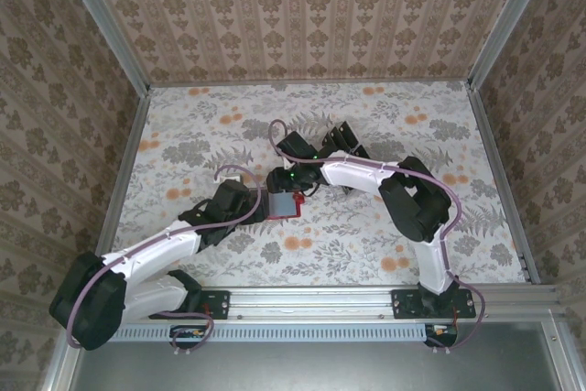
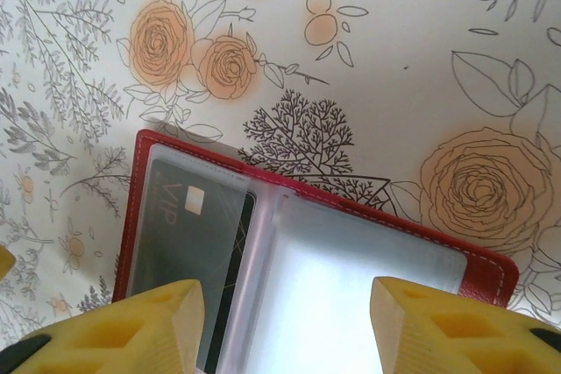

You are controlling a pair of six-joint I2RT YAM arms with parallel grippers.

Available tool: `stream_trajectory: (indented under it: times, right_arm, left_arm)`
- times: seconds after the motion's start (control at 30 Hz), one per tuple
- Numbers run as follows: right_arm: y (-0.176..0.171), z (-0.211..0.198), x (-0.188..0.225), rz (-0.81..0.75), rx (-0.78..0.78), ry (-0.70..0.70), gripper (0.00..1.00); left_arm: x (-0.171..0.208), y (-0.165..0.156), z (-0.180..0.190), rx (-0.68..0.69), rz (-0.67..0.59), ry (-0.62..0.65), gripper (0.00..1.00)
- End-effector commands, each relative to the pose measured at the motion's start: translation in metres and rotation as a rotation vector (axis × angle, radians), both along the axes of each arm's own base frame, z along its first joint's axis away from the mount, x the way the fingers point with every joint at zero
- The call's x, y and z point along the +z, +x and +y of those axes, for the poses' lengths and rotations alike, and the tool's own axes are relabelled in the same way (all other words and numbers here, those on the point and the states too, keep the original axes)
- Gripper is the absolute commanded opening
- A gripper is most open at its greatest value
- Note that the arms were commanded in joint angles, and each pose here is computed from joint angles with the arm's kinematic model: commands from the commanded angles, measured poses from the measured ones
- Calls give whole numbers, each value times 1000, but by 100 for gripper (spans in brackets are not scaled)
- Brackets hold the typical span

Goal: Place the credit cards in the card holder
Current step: Flip over the card slot on the card holder.

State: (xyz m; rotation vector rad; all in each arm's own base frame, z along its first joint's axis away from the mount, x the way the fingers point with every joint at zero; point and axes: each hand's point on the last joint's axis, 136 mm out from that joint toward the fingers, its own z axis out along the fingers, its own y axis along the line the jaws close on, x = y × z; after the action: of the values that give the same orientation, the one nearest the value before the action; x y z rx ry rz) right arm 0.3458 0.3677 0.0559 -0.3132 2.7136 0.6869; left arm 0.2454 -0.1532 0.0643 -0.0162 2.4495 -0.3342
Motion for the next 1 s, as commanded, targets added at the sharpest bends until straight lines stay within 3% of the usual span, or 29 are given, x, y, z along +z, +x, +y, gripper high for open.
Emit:
stream_trajectory:
  times: [0.0,0.37,0.97]
  right_arm:
    - [-5,-2,-16,26,20,-64,54]
    - [-10,23,-36,142,-12,58,53]
    - [-11,25,-33,169,-59,118,54]
  left_arm:
    - [6,4,-3,-9,-28,8,100]
    - [3,5,-4,-23,-25,20,100]
    - [-2,15,-24,-69,-29,45,100]
